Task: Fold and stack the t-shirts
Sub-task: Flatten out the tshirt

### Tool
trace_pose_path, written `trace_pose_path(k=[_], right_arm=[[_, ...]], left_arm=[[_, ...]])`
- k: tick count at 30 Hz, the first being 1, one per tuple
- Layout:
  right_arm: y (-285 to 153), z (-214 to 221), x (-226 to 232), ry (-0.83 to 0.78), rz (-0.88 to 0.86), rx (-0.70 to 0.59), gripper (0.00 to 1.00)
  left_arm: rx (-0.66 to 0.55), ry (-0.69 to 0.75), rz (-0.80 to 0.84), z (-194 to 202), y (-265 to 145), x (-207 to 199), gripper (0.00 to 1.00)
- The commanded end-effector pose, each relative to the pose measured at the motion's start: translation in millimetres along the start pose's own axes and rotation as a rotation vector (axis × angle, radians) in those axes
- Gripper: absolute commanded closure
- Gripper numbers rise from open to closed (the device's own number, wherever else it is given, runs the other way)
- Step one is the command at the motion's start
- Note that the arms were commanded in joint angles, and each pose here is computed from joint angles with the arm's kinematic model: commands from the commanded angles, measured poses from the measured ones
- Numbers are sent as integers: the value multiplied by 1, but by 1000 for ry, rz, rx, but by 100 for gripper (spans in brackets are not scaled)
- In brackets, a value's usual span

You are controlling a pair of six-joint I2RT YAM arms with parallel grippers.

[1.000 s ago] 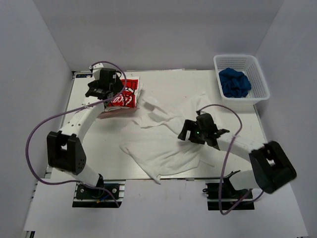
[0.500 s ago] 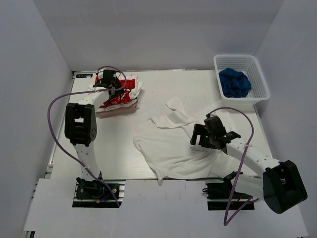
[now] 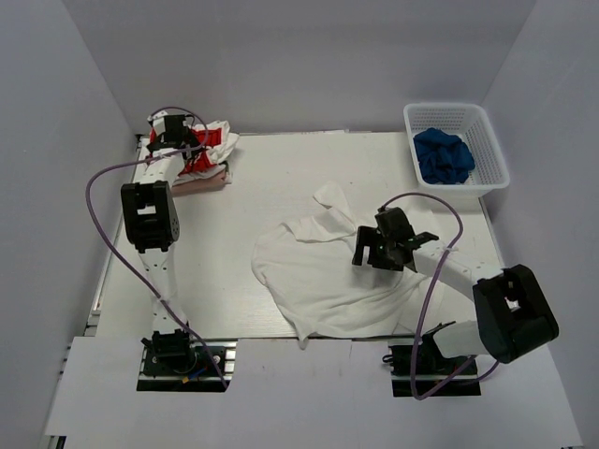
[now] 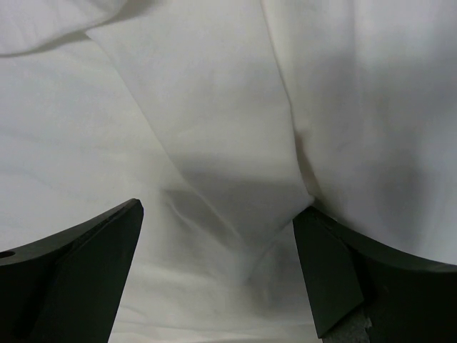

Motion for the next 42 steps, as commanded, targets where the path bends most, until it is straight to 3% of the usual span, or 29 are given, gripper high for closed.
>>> trace_pose_path(k=[1, 8, 12, 16, 17, 20, 21, 25, 28, 29, 30, 32, 36, 38, 39, 41, 42], right_arm=[[3, -25, 8, -23, -20, -48, 10], [11, -38, 17, -50, -53, -34, 10], [13, -48, 21, -72, -57, -44, 10], [2, -64, 26, -98, -71, -89, 10], [-1, -68, 28, -97, -75, -100, 10], [-13, -73, 30, -106, -86, -136, 10], [-17, -75, 30, -103, -89, -143, 10], [-28, -67, 15, -80, -9, -148, 10], [-31, -60, -8, -19, 121, -189, 10], [-37, -62, -15, 7, 152, -213, 10], [-39, -59, -21, 31, 176, -208, 10], [-43, -55, -31, 64, 208, -214, 10], [-50, -44, -55, 114, 294, -217, 10], [-51, -38, -69, 125, 329, -203, 10], [-52, -38, -72, 123, 333, -203, 10], [-49, -34, -80, 131, 337, -194, 10], [-48, -33, -86, 149, 347, -193, 10]], left_arm=[[129, 85, -228, 36, 45, 79, 0], [49, 91, -175, -3, 74, 73, 0], [26, 79, -147, -21, 68, 63, 0], [-25, 72, -105, -52, 25, 44, 0], [-81, 52, -89, -81, -1, 39, 0], [-93, 48, -44, -104, -44, 29, 0], [-104, 29, -7, -121, -75, 25, 0], [-54, 35, 147, -124, -144, 15, 0], [23, 75, 276, -80, -171, 0, 0], [22, 51, 356, -76, -203, -13, 0], [89, 59, 358, -44, -202, -7, 0], [125, 50, 437, -15, -226, -21, 0], [269, 73, 514, 69, -263, -15, 0], [297, 87, 620, 90, -289, -21, 0], [358, 135, 622, 127, -292, -13, 0], [390, 148, 642, 158, -299, -10, 0], [462, 201, 637, 190, -303, -3, 0]])
Point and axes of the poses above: each gripper's point midway between its finger pads, its own y axis out along the fingers, its own x axis along the line the jaws close on, z = x × y, the point moved 3 cm from there along -y, back along the fingers, and after that the axes turned 7 degrees about -y, right-handed, at the moved point
